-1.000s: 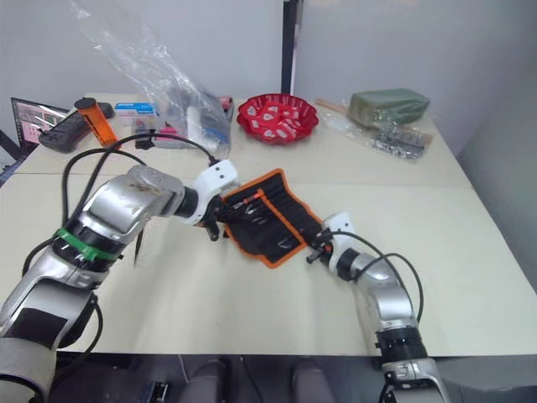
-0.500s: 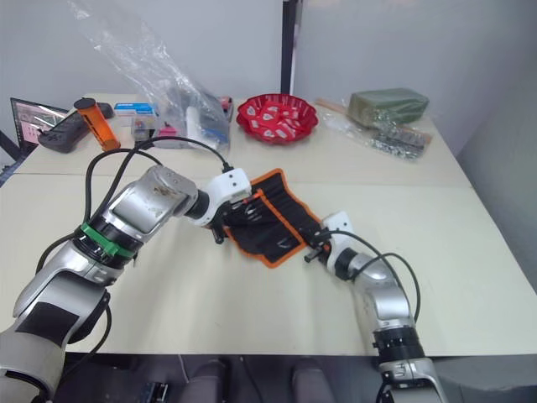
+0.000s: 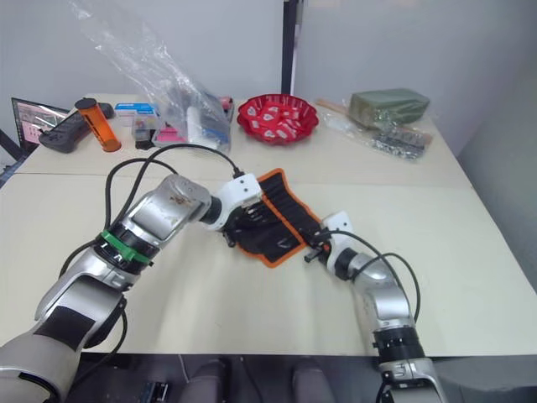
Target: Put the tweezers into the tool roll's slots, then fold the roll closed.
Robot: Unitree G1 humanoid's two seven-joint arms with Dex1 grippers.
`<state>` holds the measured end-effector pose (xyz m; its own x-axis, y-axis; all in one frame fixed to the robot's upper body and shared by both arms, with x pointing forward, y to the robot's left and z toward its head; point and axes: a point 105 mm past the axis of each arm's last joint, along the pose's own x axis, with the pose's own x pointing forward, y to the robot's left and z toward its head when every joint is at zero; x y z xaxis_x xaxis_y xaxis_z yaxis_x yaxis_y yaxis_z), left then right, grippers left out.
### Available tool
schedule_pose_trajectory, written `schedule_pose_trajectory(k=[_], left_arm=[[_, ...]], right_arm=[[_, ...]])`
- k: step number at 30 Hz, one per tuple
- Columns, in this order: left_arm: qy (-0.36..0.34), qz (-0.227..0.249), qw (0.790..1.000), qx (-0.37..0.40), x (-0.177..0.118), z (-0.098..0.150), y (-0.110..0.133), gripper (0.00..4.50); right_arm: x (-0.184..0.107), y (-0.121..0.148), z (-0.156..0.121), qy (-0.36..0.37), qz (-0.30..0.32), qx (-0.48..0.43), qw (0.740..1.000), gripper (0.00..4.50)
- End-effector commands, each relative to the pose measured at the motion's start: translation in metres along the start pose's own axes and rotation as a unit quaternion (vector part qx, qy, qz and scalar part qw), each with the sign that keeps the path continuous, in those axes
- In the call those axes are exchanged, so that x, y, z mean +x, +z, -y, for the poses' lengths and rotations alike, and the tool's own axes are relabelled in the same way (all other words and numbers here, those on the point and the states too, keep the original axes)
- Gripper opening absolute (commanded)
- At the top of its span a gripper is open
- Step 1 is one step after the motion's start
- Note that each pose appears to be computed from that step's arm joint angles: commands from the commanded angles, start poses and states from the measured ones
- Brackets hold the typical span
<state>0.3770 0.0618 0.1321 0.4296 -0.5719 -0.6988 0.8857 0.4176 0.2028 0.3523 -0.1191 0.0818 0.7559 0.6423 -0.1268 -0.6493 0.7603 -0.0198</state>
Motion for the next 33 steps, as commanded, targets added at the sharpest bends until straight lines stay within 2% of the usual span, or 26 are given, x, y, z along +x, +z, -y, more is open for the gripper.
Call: schedule_pose_trajectory(k=[1, 5, 10, 19, 22, 25, 33], left_arm=[[0.03, 0.029, 0.999, 0.012, 0.008, -0.008, 0.008, 0.04], [0.062, 0.065, 0.995, 0.046, 0.02, -0.014, 0.017, 0.04], [0.048, 0.099, 0.993, 0.042, 0.033, -0.011, 0.024, 0.04], [0.049, 0.092, 0.991, 0.086, 0.043, -0.023, 0.025, 0.04], [0.018, 0.1, 0.993, 0.055, 0.038, -0.022, 0.024, 0.04], [-0.018, 0.117, 0.992, 0.038, 0.026, -0.02, 0.026, 1.12], [0.006, 0.135, 0.991, 0.023, -0.029, -0.04, 0.019, 3.78]], right_arm=[[0.004, -0.005, -0.013, 0.026, -0.011, 0.002, 1.0, 0.0], [0.004, -0.004, -0.015, 0.029, -0.009, 0.007, 1.0, 0.0], [0.005, -0.005, -0.017, 0.033, -0.011, 0.008, 0.999, 0.0], [0.007, -0.007, -0.021, 0.048, -0.017, 0.005, 0.999, 0.0], [0.008, -0.006, -0.02, 0.047, -0.016, 0.004, 0.999, 0.0], [0.008, -0.006, -0.02, 0.048, -0.016, 0.003, 0.999, 0.0], [0.015, -0.007, -0.021, 0.053, -0.017, 0.004, 0.998, 0.0]])
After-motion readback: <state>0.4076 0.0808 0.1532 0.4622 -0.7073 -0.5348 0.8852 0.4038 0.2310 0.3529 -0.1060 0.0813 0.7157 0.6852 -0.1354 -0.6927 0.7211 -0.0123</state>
